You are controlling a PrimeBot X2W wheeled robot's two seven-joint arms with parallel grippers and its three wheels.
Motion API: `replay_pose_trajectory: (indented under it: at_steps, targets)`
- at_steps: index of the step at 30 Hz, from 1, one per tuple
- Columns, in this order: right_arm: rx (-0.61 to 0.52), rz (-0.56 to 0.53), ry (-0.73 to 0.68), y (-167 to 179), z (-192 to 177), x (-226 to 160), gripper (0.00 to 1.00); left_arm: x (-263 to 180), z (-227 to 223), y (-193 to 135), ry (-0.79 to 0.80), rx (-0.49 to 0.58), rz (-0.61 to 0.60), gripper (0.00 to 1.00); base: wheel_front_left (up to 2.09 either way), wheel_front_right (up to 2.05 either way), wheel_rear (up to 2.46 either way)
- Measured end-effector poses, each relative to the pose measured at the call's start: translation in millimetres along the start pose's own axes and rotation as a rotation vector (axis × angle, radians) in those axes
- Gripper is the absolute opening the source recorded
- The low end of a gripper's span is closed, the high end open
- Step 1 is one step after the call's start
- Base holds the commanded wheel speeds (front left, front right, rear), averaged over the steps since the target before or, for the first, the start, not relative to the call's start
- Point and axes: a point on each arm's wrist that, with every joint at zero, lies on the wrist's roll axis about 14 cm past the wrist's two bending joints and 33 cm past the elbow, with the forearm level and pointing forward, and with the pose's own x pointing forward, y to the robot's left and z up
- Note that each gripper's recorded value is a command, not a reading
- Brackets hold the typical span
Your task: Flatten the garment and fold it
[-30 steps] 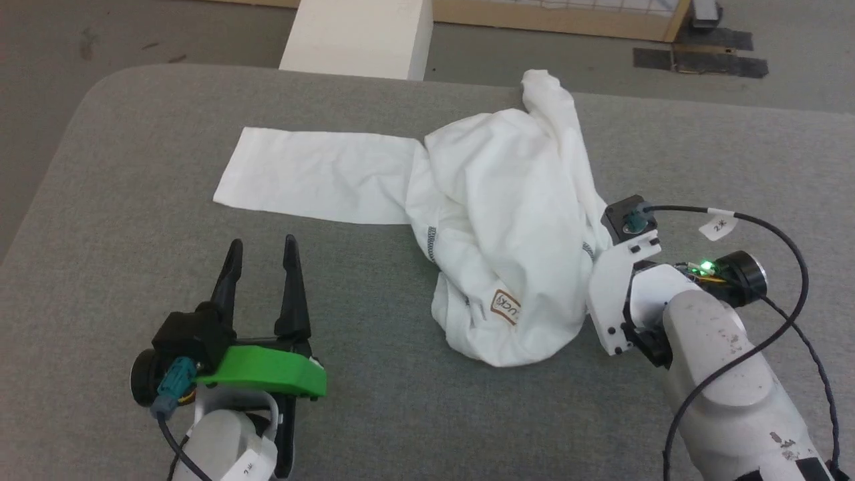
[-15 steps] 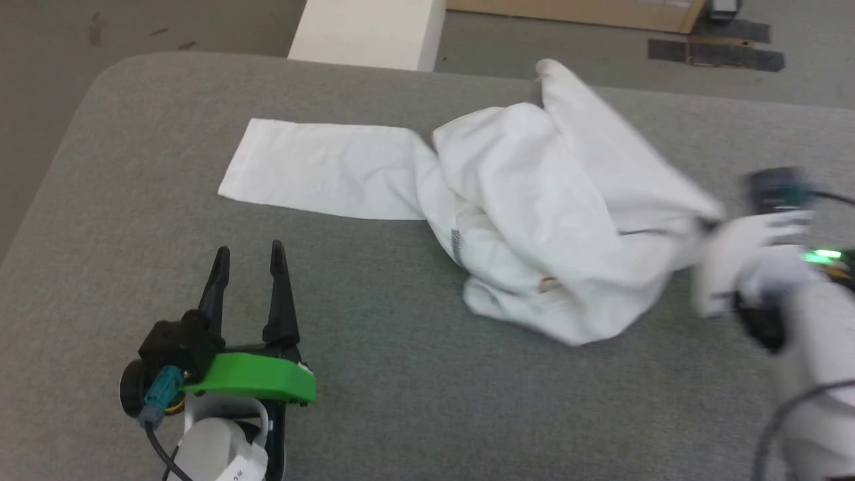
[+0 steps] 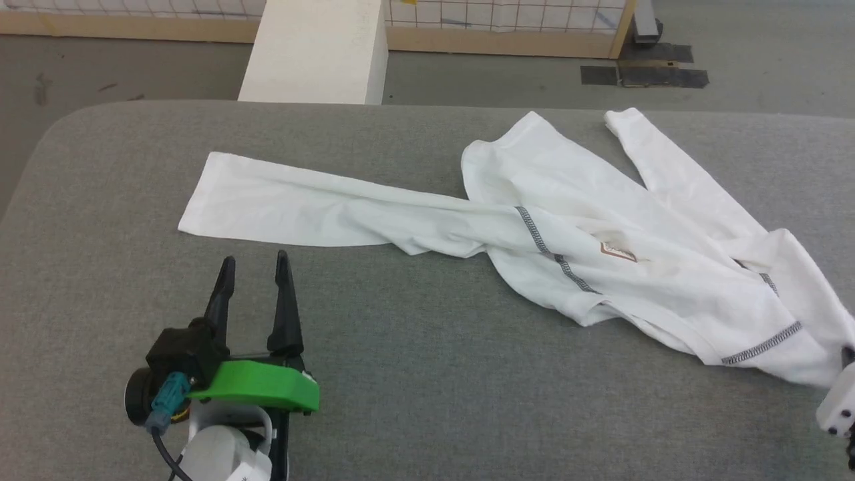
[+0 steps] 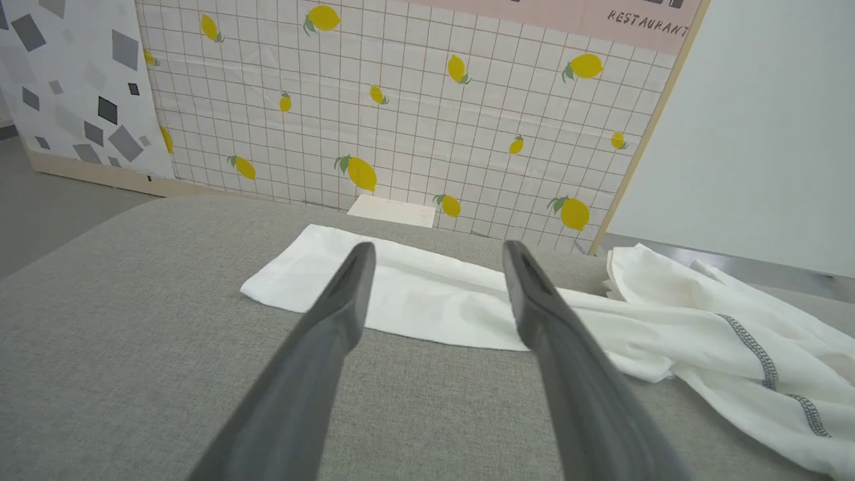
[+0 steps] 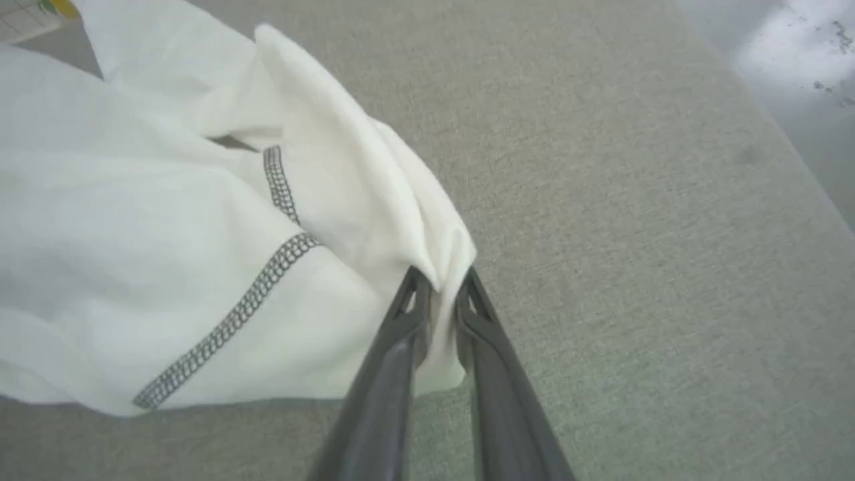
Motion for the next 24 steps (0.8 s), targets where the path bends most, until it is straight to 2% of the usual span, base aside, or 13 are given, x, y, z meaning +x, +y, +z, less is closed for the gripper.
replay_pose_trajectory:
  at_steps: [5,8,11,13,16,19,24]
  targets:
    - [0.074,-0.001,-0.377,-4,73,-23,1.0,-3,-8,0,0.028,-0.053,0.012,1.0,0.0,0.0,0.0]
    - [0.107,0.011,-0.505,-5,93,-35,1.0,-4,-22,-11,0.083,-0.129,-0.005,1.0,0.0,0.0,0.0]
    - [0.141,0.036,-0.547,-2,91,-39,1.0,5,-43,-29,0.223,-0.228,-0.032,1.0,0.0,0.0,0.0]
    - [0.144,0.049,-0.552,0,85,-40,1.0,13,-63,-46,0.382,-0.272,-0.055,1.0,0.0,0.0,0.0]
    - [0.145,0.059,-0.536,2,74,-39,1.0,29,-78,-72,0.539,-0.254,-0.119,1.0,0.0,0.0,0.0]
    - [0.146,0.057,-0.519,1,66,-37,1.0,39,-95,-90,0.682,-0.189,-0.172,1.0,0.0,0.0,0.0]
    - [0.151,0.037,-0.489,-6,51,-34,1.0,52,-125,-89,0.831,-0.048,-0.183,1.0,0.0,0.0,0.0]
